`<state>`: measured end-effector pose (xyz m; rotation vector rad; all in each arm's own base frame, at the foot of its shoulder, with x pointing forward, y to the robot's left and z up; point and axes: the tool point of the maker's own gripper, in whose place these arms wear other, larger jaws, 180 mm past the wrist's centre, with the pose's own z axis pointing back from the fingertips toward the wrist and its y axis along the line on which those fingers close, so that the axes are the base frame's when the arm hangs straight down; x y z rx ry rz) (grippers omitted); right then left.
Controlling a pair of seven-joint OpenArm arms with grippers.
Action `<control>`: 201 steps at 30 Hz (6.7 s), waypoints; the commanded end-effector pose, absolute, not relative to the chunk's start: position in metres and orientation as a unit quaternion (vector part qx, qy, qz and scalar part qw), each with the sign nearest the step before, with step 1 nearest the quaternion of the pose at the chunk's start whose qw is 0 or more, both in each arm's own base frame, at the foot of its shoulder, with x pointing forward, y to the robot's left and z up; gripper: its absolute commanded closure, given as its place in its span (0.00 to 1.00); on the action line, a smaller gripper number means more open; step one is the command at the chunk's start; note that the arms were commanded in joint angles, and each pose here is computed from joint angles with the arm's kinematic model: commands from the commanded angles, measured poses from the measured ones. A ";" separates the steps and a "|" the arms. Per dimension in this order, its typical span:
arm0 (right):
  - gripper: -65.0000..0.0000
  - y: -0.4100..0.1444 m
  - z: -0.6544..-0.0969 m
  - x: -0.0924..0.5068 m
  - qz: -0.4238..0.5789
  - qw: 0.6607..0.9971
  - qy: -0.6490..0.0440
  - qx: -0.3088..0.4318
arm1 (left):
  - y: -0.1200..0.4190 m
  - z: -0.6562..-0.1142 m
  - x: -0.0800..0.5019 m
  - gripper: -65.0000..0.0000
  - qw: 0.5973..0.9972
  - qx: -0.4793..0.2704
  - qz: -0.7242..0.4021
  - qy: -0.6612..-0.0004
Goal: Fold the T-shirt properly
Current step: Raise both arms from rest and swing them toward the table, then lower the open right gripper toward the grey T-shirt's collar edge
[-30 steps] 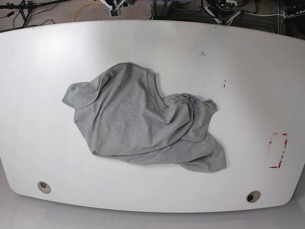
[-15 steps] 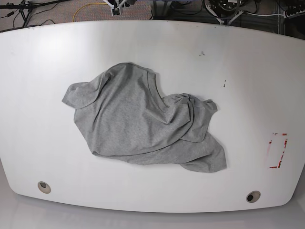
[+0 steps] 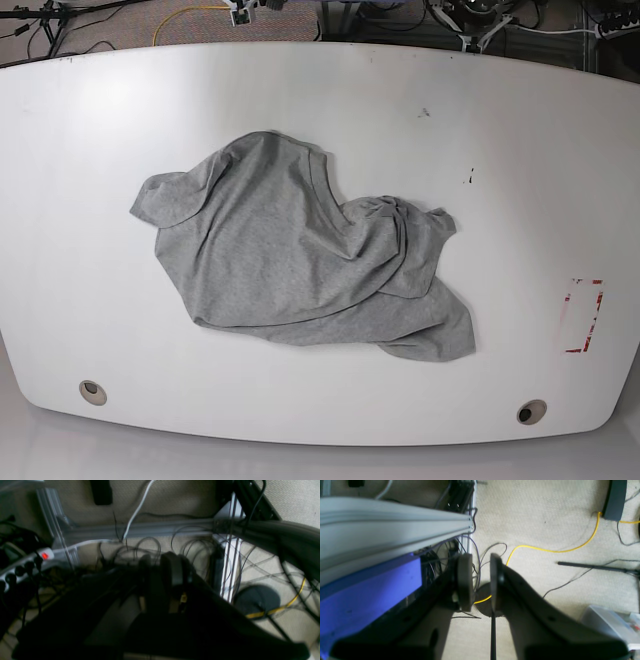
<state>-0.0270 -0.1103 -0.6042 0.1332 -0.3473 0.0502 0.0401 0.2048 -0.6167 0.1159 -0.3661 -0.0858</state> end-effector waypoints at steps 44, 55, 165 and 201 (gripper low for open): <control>0.83 -0.120 -0.540 -0.040 0.038 0.971 -0.230 0.049 | 0.173 -0.559 0.024 0.85 0.968 0.030 -0.044 -0.243; 0.84 -0.122 -0.517 -0.041 0.045 0.967 -0.247 0.044 | 0.169 -0.543 0.023 0.84 0.964 0.025 -0.048 -0.261; 0.83 -0.142 -0.376 0.047 0.100 0.904 -0.416 -0.009 | 0.228 -0.360 0.083 0.85 0.884 0.112 0.018 -0.454; 0.79 -0.119 -0.351 0.150 0.106 0.842 -0.530 0.012 | 0.226 -0.328 0.151 0.77 0.827 0.112 0.004 -0.551</control>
